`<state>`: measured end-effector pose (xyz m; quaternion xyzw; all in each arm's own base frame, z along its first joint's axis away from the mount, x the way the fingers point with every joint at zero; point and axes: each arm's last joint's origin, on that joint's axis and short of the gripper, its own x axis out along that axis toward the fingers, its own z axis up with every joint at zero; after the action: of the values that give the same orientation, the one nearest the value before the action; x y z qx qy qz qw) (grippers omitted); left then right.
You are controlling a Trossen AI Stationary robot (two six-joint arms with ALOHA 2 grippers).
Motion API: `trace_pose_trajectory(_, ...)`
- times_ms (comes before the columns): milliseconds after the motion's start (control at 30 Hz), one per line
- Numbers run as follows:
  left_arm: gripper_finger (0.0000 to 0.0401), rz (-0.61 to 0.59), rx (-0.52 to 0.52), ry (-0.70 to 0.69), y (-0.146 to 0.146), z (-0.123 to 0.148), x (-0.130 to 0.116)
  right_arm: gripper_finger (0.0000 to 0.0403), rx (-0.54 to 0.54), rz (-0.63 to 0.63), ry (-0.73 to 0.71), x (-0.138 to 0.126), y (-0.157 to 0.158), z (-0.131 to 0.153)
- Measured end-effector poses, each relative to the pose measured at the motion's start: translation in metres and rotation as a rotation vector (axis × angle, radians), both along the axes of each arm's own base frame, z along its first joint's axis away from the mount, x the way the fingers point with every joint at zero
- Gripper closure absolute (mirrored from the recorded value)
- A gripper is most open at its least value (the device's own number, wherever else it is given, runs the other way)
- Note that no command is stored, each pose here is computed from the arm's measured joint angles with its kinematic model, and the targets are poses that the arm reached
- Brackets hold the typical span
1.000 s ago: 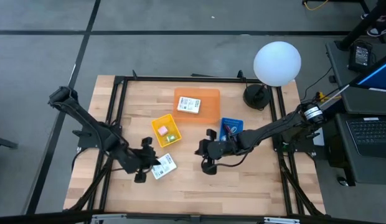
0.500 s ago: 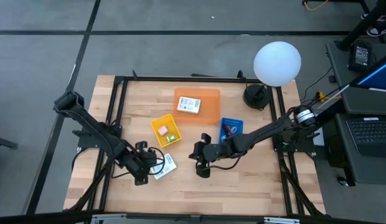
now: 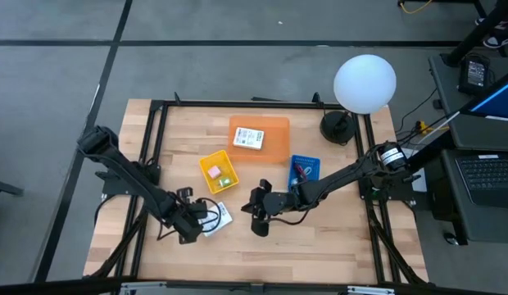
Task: Pick and place items into bin
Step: Put the card reader box into the orange bin
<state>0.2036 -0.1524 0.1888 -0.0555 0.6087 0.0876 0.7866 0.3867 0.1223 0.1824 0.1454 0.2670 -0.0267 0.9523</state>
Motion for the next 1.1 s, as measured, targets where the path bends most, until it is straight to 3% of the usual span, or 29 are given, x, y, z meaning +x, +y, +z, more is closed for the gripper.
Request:
trace_pose_trajectory(200, 0.0398, -0.029, 0.034, 0.045, -0.003, -0.014, 0.004, 0.0395, 0.025, -0.015, 0.002, 0.000, 0.000, 0.000)
trace_pose_trajectory(700, 0.0398, -0.030, 0.011, 0.021, -0.008, -0.020, 0.010, 0.0290, 0.059, 0.002, 0.011, 0.000, 0.001, 0.000)
trace_pose_trajectory(1100, 0.0398, 0.020, 0.001, 0.047, -0.003, -0.032, 0.004, 0.0274, 0.055, 0.005, 0.011, 0.000, 0.001, 0.000)
